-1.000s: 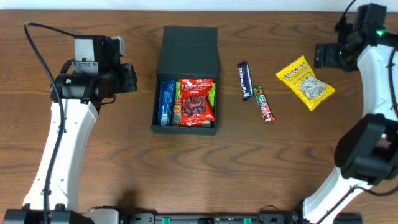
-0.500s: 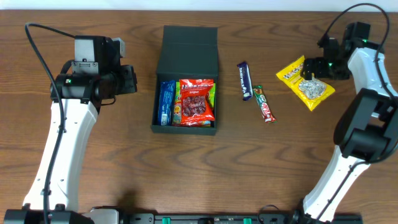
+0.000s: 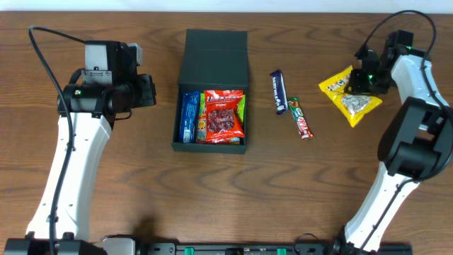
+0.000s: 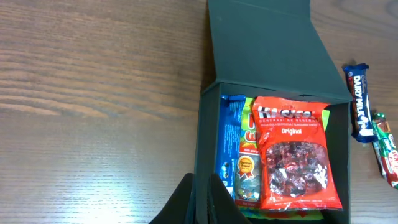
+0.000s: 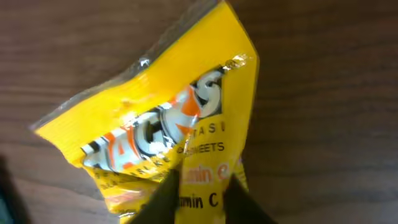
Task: Pack container
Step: 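Reach the right gripper to the yellow Hacks bag and grasp it, then carry the yellow Hacks bag with the right gripper into the box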
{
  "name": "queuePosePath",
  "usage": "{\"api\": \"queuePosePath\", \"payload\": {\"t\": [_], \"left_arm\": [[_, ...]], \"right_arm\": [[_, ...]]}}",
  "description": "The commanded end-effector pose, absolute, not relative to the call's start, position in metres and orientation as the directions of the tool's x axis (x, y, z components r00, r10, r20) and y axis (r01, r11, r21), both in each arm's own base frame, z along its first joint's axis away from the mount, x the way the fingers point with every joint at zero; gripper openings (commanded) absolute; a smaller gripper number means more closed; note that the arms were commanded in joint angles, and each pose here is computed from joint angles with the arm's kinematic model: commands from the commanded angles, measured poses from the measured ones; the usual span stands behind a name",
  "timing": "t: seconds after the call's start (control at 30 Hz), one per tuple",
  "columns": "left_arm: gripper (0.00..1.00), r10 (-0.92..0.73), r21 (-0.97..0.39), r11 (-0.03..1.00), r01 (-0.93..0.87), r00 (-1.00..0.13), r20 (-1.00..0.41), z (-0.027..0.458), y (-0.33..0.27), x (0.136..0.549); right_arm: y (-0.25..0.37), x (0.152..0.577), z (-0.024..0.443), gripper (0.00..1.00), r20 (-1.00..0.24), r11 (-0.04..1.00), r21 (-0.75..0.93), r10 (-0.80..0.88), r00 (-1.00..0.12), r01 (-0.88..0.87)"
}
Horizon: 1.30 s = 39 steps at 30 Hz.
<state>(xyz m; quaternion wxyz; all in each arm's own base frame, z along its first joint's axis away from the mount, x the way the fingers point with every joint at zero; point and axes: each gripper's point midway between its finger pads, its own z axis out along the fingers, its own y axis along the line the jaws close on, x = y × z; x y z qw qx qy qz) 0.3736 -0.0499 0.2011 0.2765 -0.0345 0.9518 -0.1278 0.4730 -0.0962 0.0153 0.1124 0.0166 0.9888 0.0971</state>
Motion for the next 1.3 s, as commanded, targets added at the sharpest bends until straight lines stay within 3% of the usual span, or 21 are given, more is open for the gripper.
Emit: {"api": "queuePosePath", "payload": {"t": [0.0,0.2,0.33,0.5,0.6,0.77,1.03,1.27], "left_arm": [[0.09,-0.142,-0.269,0.963,0.007,-0.835,-0.531,0.211,-0.050,0.374],[0.08,-0.141,-0.267,0.964,0.000,-0.849,-0.509,0.207,-0.050,0.369],[0.06,-0.141,-0.267,0.964,-0.001,-0.851,-0.507,0.207,-0.050,0.368],[0.06,-0.141,-0.267,0.964,-0.001,-0.850,-0.507,0.207,-0.050,0.368],[0.06,-0.142,-0.267,0.964,-0.001,-0.850,-0.507,0.207,-0.050,0.368],[0.06,-0.141,-0.267,0.964,0.001,-0.846,-0.514,0.208,-0.050,0.370],[0.06,-0.142,-0.266,0.964,0.010,-0.827,-0.545,0.213,-0.050,0.377],[0.06,-0.142,-0.266,0.964,0.011,-0.824,-0.549,0.214,-0.050,0.378]], "right_arm": [[-0.093,0.469,0.007,0.02,-0.172,0.975,0.193,0.141,-0.975,0.107],[-0.075,0.482,0.051,0.01,-0.213,0.927,0.329,0.256,-0.943,0.178],[-0.052,0.496,0.117,0.01,-0.235,0.828,0.501,0.412,-0.880,0.254],[-0.001,0.495,0.186,0.01,-0.173,0.680,0.678,0.516,-0.839,0.279],[0.061,0.483,0.211,0.01,-0.080,0.623,0.713,0.527,-0.846,0.321],[0.137,0.468,0.205,0.01,0.009,0.627,0.685,0.503,-0.864,0.372],[0.228,0.438,0.183,0.01,-0.070,0.748,0.527,0.511,-0.857,0.403],[0.266,0.420,0.159,0.01,-0.020,0.653,0.486,0.673,-0.740,0.581]]}}
